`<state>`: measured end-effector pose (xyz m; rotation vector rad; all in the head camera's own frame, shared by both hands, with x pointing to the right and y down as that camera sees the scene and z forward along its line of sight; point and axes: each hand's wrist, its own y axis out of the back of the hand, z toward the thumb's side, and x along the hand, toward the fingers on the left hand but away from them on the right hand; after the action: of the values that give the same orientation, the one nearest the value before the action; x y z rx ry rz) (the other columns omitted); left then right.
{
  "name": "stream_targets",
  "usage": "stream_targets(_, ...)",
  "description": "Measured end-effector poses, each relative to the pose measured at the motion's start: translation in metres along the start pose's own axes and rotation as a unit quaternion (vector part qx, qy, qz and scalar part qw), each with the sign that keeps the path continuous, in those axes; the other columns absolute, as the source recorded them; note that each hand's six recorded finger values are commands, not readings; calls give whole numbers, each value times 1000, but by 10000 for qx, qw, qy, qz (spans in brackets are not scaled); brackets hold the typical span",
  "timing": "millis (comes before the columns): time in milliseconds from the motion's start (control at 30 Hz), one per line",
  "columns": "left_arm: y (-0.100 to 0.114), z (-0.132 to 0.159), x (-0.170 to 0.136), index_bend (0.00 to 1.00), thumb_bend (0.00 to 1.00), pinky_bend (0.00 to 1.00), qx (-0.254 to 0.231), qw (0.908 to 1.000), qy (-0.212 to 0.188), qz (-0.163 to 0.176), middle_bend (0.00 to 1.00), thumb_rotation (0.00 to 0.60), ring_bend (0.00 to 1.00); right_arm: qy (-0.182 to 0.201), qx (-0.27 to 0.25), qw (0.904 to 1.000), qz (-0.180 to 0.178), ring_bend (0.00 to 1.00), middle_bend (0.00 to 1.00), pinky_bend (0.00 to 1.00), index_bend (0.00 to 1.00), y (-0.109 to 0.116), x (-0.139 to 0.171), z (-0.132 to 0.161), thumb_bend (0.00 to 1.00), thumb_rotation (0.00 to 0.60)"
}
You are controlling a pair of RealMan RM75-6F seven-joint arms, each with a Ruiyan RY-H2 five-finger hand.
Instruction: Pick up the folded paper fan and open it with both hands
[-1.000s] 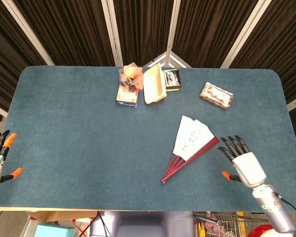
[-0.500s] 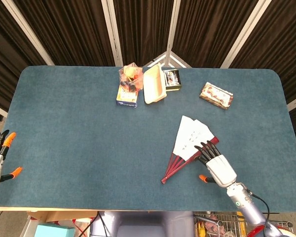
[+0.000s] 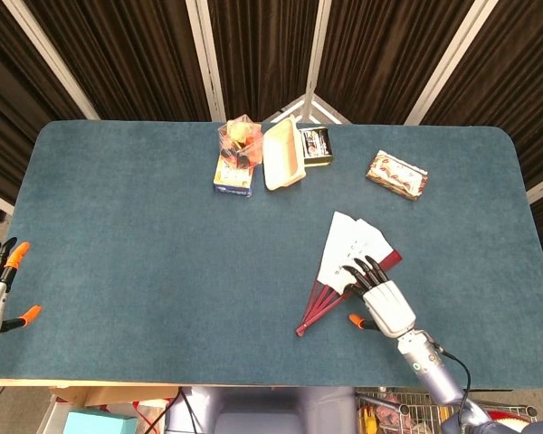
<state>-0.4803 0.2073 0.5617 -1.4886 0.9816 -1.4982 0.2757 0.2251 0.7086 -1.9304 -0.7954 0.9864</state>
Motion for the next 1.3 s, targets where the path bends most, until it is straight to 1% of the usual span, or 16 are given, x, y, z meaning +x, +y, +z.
stream_targets(233, -1, 0, 1, 0, 0, 0, 8, 10000, 13, -12, 0, 600, 0, -10, -9, 10000, 24, 72, 185, 14, 460, -12, -5, 2, 218, 600)
stream_targets(333, -1, 0, 1, 0, 0, 0, 7, 10000, 21, -17, 0, 600, 0, -7, -79, 10000, -3, 73, 185, 15, 461, -15, -9, 4, 247, 600)
stream_targets(400, -1, 0, 1, 0, 0, 0, 4, 10000, 26, -17, 0, 600, 0, -4, -132, 9999, -30, 73, 187, 14, 465, -17, -11, 6, 263, 600)
stream_targets(833, -1, -1, 3, 0, 0, 0, -9, 10000, 63, -20, 0, 600, 0, 13, -292, 9995, -135, 72, 196, 14, 485, -24, -25, 18, 271, 600)
stream_targets(900, -1, -1, 3, 0, 0, 0, -8, 10000, 61, -21, 0, 600, 0, 10, -286, 9995, -112, 72, 201, 15, 504, -26, -25, 18, 295, 600)
stream_targets(1200, -1, -1, 3, 0, 0, 0, -14, 10000, 65, -26, 0, 600, 0, 15, -320, 9995, -49, 75, 246, 15, 628, -32, -22, 21, 481, 600)
stream_targets(1300, -2, 0, 3, 0, 0, 0, -18, 10000, 64, -28, 0, 600, 0, 73, -329, 9994, -50, 76, 259, 14, 659, -33, -22, 25, 503, 600)
